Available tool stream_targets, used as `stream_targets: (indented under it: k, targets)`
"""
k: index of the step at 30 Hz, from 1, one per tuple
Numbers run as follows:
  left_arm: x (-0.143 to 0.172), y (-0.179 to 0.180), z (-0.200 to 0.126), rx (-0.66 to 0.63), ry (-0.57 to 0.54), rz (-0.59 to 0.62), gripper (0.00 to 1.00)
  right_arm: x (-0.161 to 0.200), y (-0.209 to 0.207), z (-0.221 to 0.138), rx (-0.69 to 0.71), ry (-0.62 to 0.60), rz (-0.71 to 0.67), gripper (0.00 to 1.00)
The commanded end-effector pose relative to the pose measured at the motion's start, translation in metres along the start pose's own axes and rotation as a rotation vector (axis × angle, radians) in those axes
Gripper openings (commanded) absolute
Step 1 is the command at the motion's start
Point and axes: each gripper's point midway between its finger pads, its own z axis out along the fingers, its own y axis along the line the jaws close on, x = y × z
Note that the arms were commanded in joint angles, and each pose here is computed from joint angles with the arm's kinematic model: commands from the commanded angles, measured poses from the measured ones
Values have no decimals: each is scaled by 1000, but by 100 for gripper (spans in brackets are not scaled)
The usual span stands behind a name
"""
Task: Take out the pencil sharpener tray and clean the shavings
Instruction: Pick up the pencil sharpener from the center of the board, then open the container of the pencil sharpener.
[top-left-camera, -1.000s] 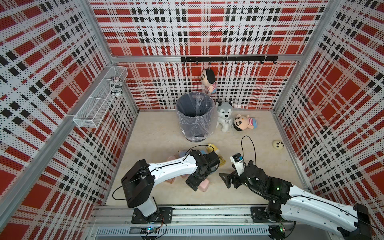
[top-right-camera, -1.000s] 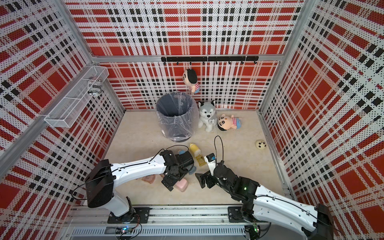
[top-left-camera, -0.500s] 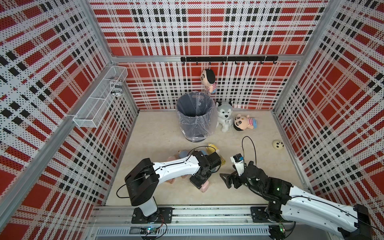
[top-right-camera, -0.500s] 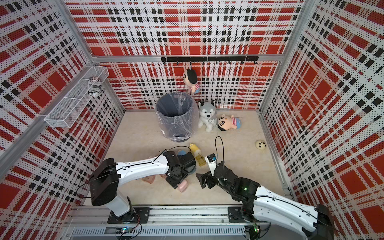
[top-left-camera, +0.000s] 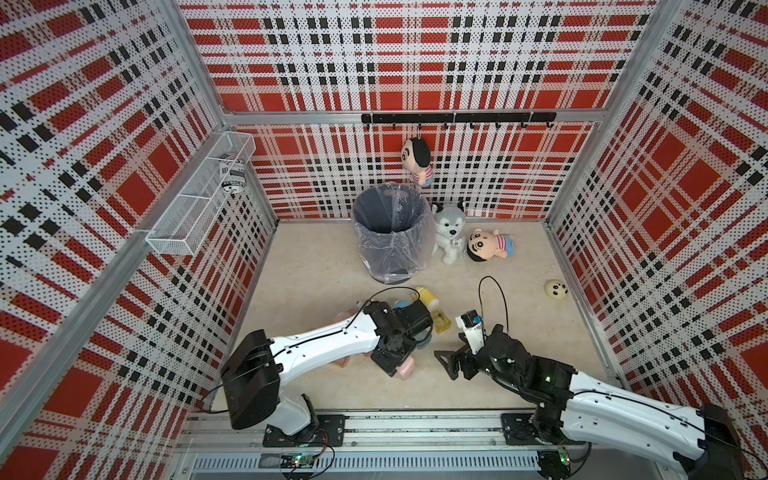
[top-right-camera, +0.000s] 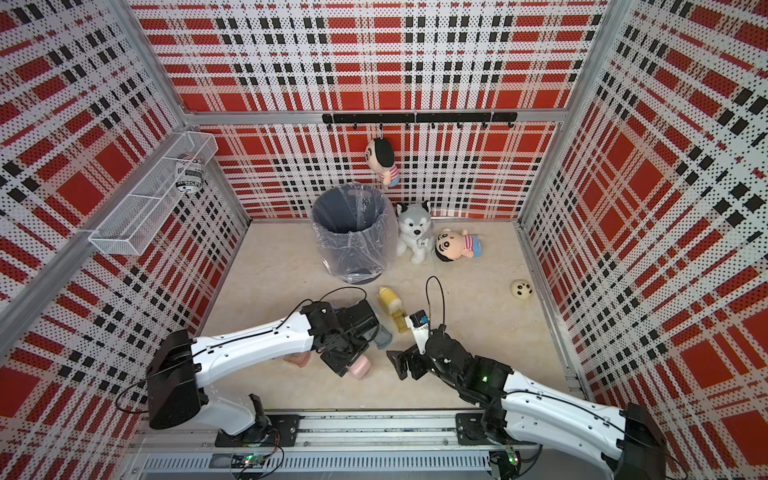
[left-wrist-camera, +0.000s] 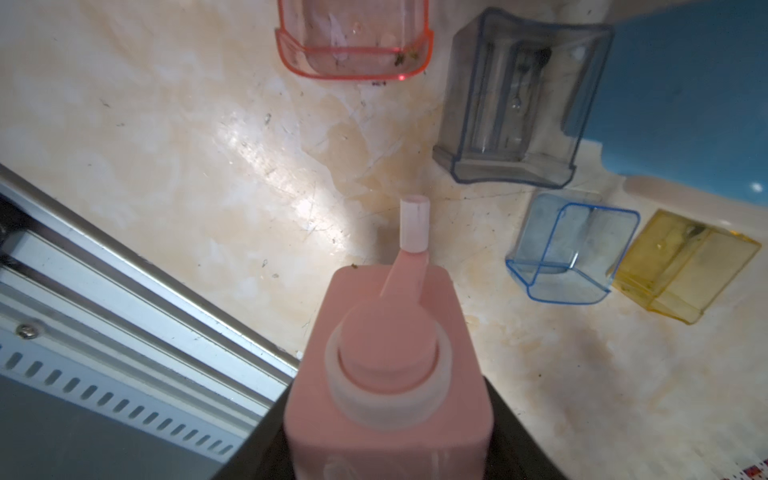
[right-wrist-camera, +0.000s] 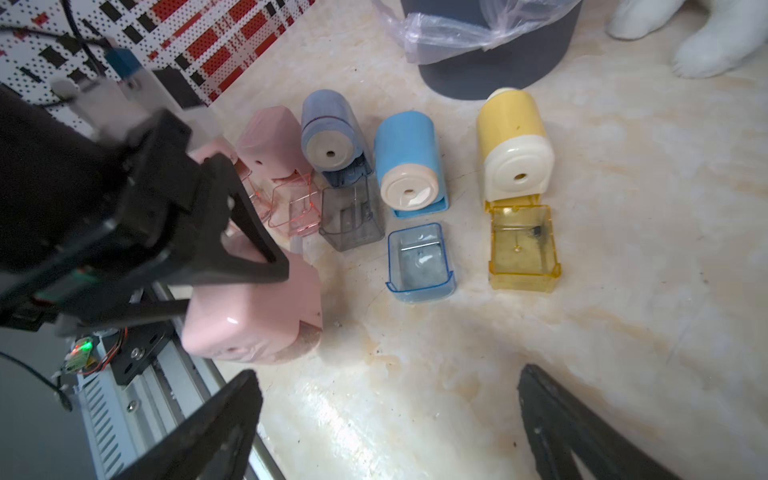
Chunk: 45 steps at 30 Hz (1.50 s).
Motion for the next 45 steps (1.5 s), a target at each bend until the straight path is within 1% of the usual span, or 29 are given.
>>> stream_targets:
  k: [1,4,7,8,13,19,21,25,27,28,29,36,39,41,45]
  targets:
    - [-21,12,-13,-2,-40,0,43,-2,24,5,-104,-74,-55,100]
    - [-30,14,-21,9,-36,-4,42,3,39,8,-125,-126,-151,100]
    - [-38,15,-27,16,-33,-2,42,12,51,16,-158,-132,-224,100]
    - [-40,16,-28,17,-33,-2,42,12,51,19,-144,-139,-243,100]
    - [-47,16,-34,31,-25,-3,42,21,69,36,-156,-154,-377,100]
    - [-51,17,-39,51,-22,-12,42,20,85,65,-113,-153,-496,100]
    - [-52,19,-40,53,-21,-15,42,18,89,75,-94,-157,-519,96]
    - [-55,21,-40,59,-23,-23,42,14,95,91,-75,-187,-535,88]
    - [-56,22,-41,62,-25,-25,42,23,95,100,-68,-159,-548,88]
    - [-57,22,-41,63,-25,-26,42,10,102,99,-76,-220,-536,86]
    - [-57,22,-41,63,-26,-27,42,7,106,100,-85,-240,-537,84]
    - [-59,22,-41,64,-26,-27,42,1,123,107,-104,-307,-563,80]
    - [-60,22,-41,63,-25,-28,42,0,127,111,-108,-323,-562,75]
    - [-61,22,-41,67,-26,-30,42,0,128,114,-109,-327,-555,67]
    - [-61,23,-41,70,-24,-32,42,0,127,118,-98,-332,-541,64]
